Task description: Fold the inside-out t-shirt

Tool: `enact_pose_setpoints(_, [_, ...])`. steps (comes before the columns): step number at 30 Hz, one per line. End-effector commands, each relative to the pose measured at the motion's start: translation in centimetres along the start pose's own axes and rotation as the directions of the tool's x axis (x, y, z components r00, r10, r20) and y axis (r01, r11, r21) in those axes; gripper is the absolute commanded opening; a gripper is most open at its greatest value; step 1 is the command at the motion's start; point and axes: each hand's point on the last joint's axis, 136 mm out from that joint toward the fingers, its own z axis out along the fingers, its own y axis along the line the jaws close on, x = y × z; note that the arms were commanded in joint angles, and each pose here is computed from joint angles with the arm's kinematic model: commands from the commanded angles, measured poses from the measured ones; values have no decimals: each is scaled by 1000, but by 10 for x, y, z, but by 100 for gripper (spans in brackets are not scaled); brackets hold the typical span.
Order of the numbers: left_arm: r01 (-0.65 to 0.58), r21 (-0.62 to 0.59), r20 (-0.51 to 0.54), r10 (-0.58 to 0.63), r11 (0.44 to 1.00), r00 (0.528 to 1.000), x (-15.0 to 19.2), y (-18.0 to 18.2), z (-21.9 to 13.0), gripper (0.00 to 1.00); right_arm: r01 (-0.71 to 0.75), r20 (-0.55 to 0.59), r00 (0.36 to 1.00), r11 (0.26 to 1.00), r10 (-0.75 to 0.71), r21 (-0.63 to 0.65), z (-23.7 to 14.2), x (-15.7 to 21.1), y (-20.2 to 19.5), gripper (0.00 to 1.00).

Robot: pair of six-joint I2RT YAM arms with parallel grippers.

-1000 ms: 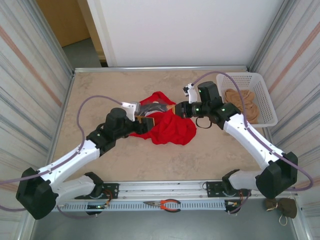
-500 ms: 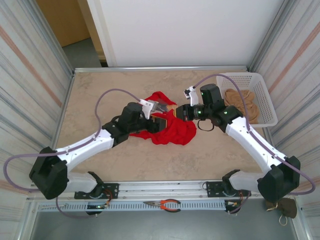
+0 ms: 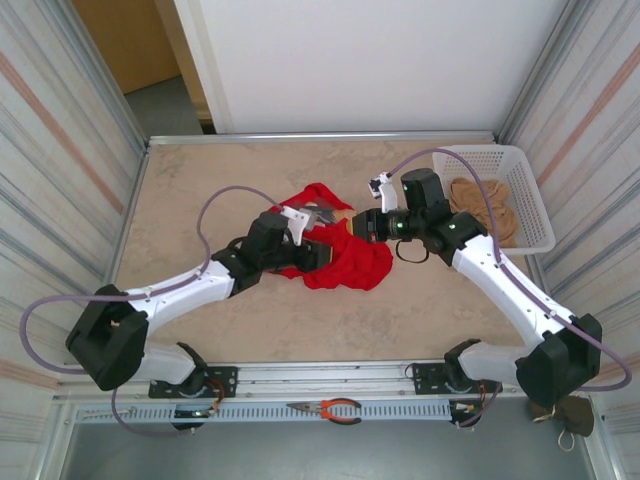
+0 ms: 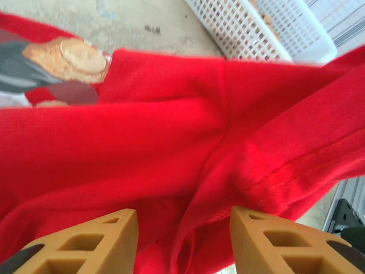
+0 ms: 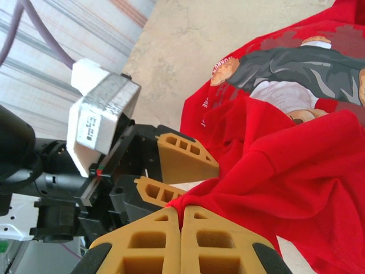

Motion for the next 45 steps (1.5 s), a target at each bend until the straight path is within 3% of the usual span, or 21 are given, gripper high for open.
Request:
enact_pose_setpoints(1, [14, 34, 20, -15, 999, 1000, 3, -5, -3, 49, 25, 27, 999, 1000, -25, -11, -8, -3, 5, 0])
enact_pose_setpoints(15, [16, 75, 28, -18, 997, 999, -9, -12, 11, 40, 18, 29, 999, 1000, -18, -5, -9, -2, 3, 0])
enact_pose_setpoints(21, [4, 65, 44, -7, 998, 999, -20, -15, 9, 8, 11, 33, 999, 1000, -12, 23, -11, 0, -5, 0])
enact_pose_setpoints(24, [3, -36, 92, 0, 999, 996, -37, -8, -12, 0, -13, 31, 999, 996, 10, 93, -7, 5, -26, 0])
enact_pose_setpoints(29, [-11, -127, 222, 39, 992, 974, -69, -13, -61, 0, -88, 40, 996, 913, 79, 398, 0, 16, -97, 0])
enact_pose_setpoints(31, [-22, -116, 249, 51, 993, 967, -76, -20, -72, 0, -107, 65, 994, 893, 87, 436, 0, 14, -107, 0])
enact_pose_setpoints(38, [-39, -66, 242, 53, 997, 969, -72, -30, -78, 0, -123, 143, 987, 909, 71, 398, -4, -7, -94, 0])
enact_pose_setpoints(42, [-25, -70, 218, 40, 997, 975, -60, -23, -73, 0, -105, 161, 985, 947, 58, 303, -6, -16, -71, 0])
enact_pose_setpoints(43, [-20, -80, 203, 36, 997, 979, -55, -19, -70, 2, -99, 156, 986, 958, 58, 269, -7, -17, -62, 0])
enact_pose_setpoints(45, [-10, -95, 180, 27, 995, 983, -45, -12, -64, 19, -79, 142, 989, 974, 49, 211, -7, -18, -47, 0])
